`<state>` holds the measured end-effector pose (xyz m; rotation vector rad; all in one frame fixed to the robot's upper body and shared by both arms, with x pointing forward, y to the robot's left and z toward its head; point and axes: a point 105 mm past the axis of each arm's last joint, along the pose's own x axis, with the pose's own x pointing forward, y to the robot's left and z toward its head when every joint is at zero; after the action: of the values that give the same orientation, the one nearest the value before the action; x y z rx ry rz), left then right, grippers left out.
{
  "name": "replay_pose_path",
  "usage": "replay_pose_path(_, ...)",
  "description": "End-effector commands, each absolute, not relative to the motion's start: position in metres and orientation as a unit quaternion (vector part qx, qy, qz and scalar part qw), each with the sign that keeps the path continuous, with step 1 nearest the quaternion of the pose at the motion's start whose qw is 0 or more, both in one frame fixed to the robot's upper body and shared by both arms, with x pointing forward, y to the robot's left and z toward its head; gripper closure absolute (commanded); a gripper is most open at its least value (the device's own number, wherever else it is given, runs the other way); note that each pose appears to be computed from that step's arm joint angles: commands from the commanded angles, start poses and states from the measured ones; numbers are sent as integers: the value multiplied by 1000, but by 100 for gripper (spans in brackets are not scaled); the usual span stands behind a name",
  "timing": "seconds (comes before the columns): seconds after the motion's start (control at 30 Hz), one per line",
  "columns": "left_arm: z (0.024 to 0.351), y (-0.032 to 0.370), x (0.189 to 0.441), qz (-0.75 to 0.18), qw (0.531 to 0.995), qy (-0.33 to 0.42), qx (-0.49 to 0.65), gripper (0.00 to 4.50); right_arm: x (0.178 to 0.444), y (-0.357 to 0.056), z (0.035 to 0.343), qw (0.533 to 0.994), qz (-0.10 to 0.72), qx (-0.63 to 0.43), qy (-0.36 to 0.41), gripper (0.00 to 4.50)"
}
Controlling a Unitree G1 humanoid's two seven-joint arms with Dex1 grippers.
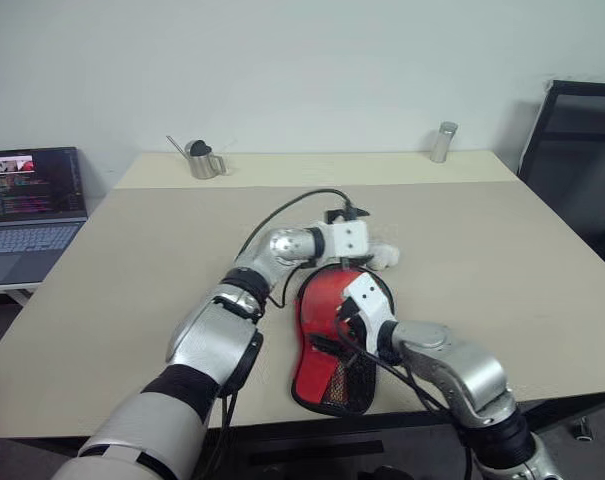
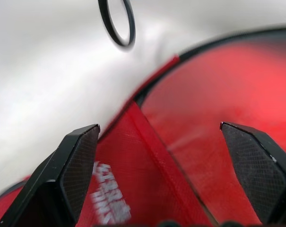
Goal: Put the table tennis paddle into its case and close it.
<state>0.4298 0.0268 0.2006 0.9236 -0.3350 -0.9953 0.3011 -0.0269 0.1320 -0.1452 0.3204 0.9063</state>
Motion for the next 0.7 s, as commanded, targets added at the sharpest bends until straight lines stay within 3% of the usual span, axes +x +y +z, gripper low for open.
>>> replay_pose_path(0.03, 214, 57, 426, -485, 799, -150, 323, 5, 296, -35, 175, 878, 465, -70, 90, 0)
replay_pose_path(0.17, 206, 107, 422, -488, 824, -109, 266, 5, 300, -49, 200, 877, 472, -64, 58, 0)
replay_pose_path(0.27, 201, 148, 417, -465, 851, -80, 230, 5, 323, -76, 206, 903, 422, -57, 57, 0)
replay_pose_path(0.43, 190, 181, 389, -475, 860, -32, 184, 5, 358, -124, 182, 938, 324, -55, 107, 0)
replay_pose_path(0.7, 180, 199, 364, -446, 877, 4, 177, 5, 379, -125, 143, 943, 296, -17, 154, 0)
